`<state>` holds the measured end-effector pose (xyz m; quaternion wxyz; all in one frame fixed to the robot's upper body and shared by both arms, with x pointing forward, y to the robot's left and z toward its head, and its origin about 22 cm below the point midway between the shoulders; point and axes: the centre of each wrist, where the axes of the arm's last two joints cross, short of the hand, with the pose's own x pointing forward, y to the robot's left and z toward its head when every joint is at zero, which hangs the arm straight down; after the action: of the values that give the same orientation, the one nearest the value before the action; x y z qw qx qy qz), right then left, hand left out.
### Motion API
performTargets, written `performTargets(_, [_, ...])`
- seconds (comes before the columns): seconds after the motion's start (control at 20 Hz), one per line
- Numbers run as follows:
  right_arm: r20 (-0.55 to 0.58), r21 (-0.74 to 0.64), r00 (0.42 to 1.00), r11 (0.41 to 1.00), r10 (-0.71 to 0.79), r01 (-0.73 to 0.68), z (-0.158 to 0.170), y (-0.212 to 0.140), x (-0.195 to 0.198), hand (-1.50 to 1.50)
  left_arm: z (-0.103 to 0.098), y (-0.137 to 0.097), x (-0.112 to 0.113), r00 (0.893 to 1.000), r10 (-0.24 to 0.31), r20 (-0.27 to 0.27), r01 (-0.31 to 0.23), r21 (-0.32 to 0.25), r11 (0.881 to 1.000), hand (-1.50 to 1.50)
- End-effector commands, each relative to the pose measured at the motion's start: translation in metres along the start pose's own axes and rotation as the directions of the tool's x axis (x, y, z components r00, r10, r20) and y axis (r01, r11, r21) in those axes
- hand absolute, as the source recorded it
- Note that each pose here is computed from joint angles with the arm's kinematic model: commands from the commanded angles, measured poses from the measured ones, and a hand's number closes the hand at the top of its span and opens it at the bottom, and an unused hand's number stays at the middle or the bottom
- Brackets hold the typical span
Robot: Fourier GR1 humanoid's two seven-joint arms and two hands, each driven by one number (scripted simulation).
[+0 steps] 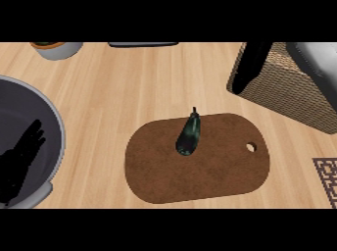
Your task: Pick the eggplant from the cutting board and place it in the basket
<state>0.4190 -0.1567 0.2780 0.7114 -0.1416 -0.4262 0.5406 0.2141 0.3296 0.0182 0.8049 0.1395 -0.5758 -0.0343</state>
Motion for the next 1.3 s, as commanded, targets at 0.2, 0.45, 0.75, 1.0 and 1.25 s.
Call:
performTargets(0.2, [-0.007, -0.005, 1.0, 1.0, -0.012, 0.012, -0.024, 0.045, 0.007, -1.5, 0.011, -0.034, -0.05, 0.972, 0.083, -0.222, -0.103, -0.083, 0.991, 0.0])
performTargets(0.45, [-0.06, 0.022, 0.998, 1.0, 0.022, -0.02, -0.037, 0.064, 0.001, -1.5, 0.01, -0.035, -0.05, 0.974, 0.069, -0.214, -0.085, -0.067, 0.994, 0.0])
performTargets(0.75, [-0.068, 0.059, 0.997, 0.998, 0.03, -0.026, -0.054, 0.106, -0.006, -1.5, 0.012, -0.041, -0.051, 0.973, 0.071, -0.219, -0.091, -0.083, 0.992, 0.0])
performTargets(1.0, [-0.056, 0.029, 0.998, 1.0, -0.005, 0.007, -0.06, 0.112, -0.02, -1.5, 0.014, -0.045, -0.061, 0.973, 0.082, -0.214, -0.1, -0.072, 0.992, 0.0])
performTargets(1.25, [-0.076, 0.024, 0.997, 1.0, 0.001, 0.001, -0.061, 0.131, -0.026, -1.5, 0.019, -0.044, -0.057, 0.975, 0.071, -0.212, -0.089, -0.075, 0.993, 0.0])
